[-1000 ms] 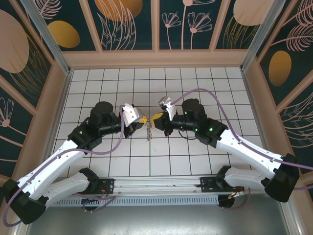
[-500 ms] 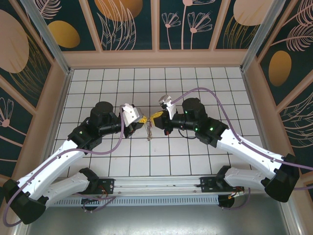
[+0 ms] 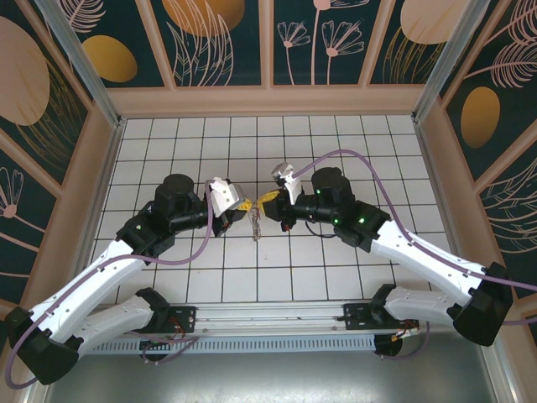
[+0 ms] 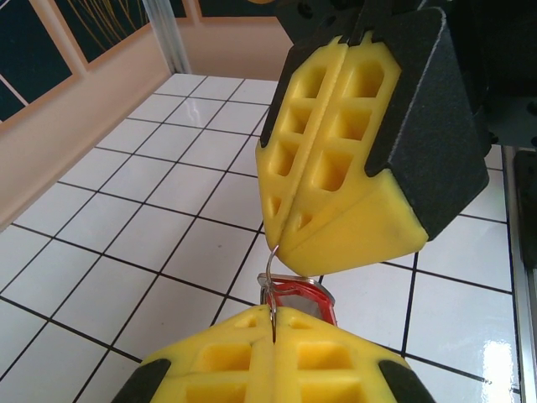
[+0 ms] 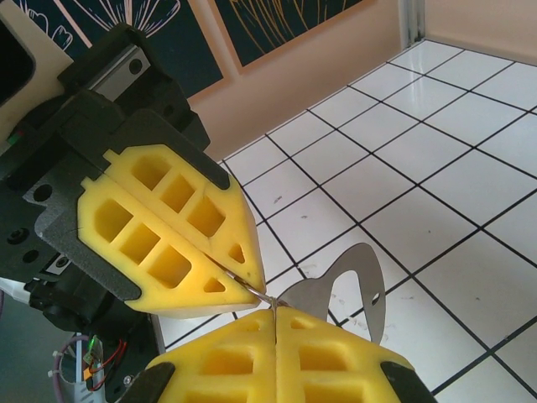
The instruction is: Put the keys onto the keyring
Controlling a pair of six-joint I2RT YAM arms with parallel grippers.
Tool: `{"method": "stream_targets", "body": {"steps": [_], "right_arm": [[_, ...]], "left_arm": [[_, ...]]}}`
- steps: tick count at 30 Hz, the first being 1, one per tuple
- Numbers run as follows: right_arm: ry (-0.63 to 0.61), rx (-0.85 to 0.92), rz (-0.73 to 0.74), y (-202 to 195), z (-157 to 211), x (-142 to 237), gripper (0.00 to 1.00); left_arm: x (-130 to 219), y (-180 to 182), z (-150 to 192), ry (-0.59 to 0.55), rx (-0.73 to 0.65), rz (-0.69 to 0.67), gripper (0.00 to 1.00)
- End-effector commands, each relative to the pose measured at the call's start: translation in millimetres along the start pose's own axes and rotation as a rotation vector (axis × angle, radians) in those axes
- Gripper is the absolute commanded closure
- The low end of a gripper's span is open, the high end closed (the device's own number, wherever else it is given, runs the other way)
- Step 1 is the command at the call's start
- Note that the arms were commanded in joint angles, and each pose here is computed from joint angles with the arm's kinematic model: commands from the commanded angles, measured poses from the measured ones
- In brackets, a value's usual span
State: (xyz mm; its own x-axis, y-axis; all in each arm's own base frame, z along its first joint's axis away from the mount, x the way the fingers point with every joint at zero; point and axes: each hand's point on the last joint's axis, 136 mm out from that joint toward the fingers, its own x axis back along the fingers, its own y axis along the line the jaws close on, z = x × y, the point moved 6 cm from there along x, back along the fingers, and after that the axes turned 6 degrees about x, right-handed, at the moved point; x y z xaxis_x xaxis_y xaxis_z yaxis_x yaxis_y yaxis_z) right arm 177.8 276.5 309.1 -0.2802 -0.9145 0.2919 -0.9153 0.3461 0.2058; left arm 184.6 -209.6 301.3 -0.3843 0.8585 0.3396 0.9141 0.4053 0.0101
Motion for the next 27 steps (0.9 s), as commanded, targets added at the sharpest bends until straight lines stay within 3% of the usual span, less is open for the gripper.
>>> {"method": "stream_targets", "body": {"steps": [1, 19, 27], "right_arm": [[-0.038, 0.030, 0.015, -1.3, -15.2, 0.7, 1.00], [-0.023, 0.011, 0.048, -10.1, -13.3, -2.1, 1.00], [-0.075, 0.062, -0.014, 5.1, -14.0, 16.5, 1.00]], "left_arm": [[4.1, -3.8, -13.5, -0.050, -0.036, 0.024, 1.00], [4.1, -3.4, -14.0, -0.053, -0.042, 0.021, 1.00], [6.1, -2.0, -15.9, -0.042, -0.048, 0.006, 1.00]]}}
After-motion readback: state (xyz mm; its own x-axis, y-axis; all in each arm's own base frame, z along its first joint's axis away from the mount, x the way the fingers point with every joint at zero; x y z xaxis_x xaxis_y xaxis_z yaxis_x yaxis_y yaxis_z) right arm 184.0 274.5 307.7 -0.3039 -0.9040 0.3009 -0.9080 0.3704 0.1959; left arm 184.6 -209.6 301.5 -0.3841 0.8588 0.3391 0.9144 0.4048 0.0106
